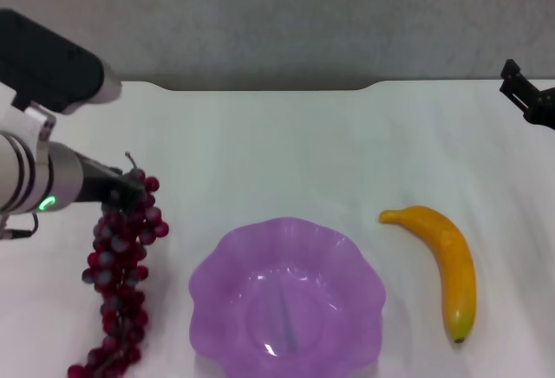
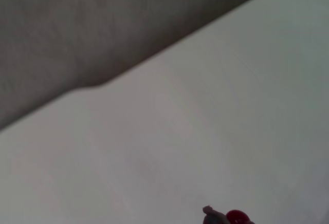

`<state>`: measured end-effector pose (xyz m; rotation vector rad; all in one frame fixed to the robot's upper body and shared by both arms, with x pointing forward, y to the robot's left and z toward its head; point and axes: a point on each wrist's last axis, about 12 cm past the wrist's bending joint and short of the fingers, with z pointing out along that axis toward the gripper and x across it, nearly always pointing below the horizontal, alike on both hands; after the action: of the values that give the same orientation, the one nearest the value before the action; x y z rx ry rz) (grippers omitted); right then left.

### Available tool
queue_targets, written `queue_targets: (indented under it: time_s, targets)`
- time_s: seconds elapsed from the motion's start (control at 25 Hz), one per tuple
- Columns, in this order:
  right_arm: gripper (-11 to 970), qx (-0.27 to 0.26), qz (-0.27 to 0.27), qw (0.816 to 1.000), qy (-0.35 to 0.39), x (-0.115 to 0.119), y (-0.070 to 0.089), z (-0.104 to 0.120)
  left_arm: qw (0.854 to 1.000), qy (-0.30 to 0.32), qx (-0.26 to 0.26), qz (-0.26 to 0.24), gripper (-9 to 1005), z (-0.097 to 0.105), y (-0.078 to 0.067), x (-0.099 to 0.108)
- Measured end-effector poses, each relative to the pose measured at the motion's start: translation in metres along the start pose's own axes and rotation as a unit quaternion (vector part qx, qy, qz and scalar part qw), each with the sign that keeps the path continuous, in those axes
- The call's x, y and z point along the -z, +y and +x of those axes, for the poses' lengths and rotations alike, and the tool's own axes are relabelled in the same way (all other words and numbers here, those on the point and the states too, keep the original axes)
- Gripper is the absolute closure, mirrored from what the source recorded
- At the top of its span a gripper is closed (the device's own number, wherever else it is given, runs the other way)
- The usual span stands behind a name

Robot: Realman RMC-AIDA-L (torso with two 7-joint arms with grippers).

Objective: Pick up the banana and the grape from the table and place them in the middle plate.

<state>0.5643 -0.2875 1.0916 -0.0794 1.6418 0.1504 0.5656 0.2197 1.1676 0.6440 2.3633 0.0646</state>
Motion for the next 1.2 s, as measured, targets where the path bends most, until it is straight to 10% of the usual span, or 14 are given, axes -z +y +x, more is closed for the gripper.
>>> queue_targets:
  time_s: [0.72, 1.2]
  targets:
    - [83, 0.001, 0.0, 1.0, 0.002, -0.001, 0.0, 0.001, 0.99, -0.132, -0.023, -0.051, 754, -0.042, 0.024, 0.07]
    - [84, 0.003, 0.003, 1.0, 0.008, 0.001, -0.002, 0.005, 0.981, -0.175, -0.07, -0.035, 762, -0.066, 0.005, 0.101]
